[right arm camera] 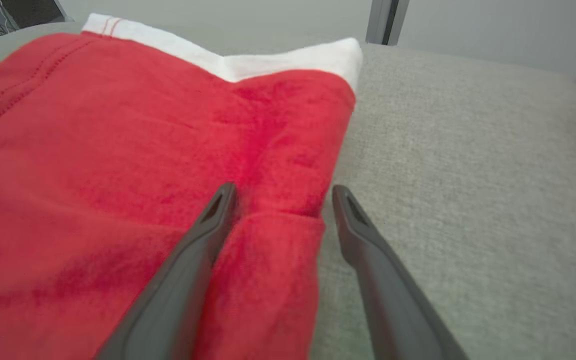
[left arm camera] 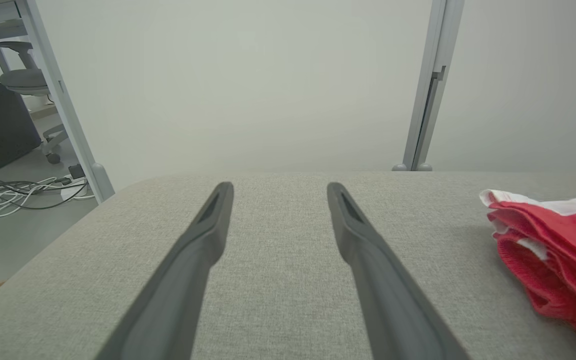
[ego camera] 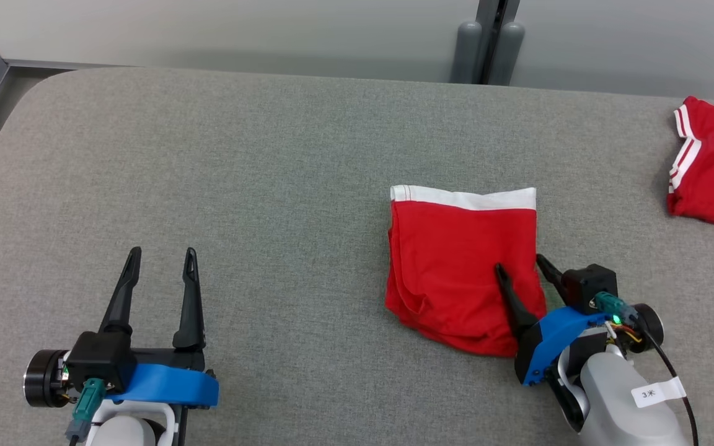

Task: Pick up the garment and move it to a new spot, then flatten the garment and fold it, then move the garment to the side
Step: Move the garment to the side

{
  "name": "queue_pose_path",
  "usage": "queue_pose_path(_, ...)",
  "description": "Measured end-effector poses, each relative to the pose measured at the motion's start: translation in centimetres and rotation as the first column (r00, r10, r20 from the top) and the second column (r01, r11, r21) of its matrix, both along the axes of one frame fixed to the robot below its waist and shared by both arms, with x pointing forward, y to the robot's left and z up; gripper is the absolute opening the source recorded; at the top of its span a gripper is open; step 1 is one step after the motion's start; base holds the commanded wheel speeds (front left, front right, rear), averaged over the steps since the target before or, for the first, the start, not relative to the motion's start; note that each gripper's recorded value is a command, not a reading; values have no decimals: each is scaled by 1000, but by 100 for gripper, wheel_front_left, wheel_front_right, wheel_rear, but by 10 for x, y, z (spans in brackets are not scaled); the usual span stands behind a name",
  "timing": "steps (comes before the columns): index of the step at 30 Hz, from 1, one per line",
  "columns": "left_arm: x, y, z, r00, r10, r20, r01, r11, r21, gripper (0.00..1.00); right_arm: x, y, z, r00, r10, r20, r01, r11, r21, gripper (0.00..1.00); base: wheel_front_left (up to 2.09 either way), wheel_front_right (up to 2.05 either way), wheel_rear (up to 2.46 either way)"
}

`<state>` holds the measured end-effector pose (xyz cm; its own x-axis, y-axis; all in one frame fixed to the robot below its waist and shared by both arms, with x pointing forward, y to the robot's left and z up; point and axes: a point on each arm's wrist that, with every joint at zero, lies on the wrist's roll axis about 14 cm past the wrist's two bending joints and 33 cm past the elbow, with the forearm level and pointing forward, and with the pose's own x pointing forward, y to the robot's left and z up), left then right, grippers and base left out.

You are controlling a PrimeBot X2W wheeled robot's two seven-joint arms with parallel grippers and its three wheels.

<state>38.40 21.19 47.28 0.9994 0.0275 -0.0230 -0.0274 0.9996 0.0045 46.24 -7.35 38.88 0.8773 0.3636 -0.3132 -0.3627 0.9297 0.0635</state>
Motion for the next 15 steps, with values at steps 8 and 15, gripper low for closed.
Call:
queue_pose_path(8,6,-2,-2,1000,-3,-2,3,1000,-8,100,-9,-1,-24,997,-12,-82,11,1000,-10,100,0,0,0)
queue_pose_path(15,9,-5,-4,1000,-11,-8,11,1000,-20,100,3,7,-18,997,-2,-71,2,1000,6,0,0,0,0)
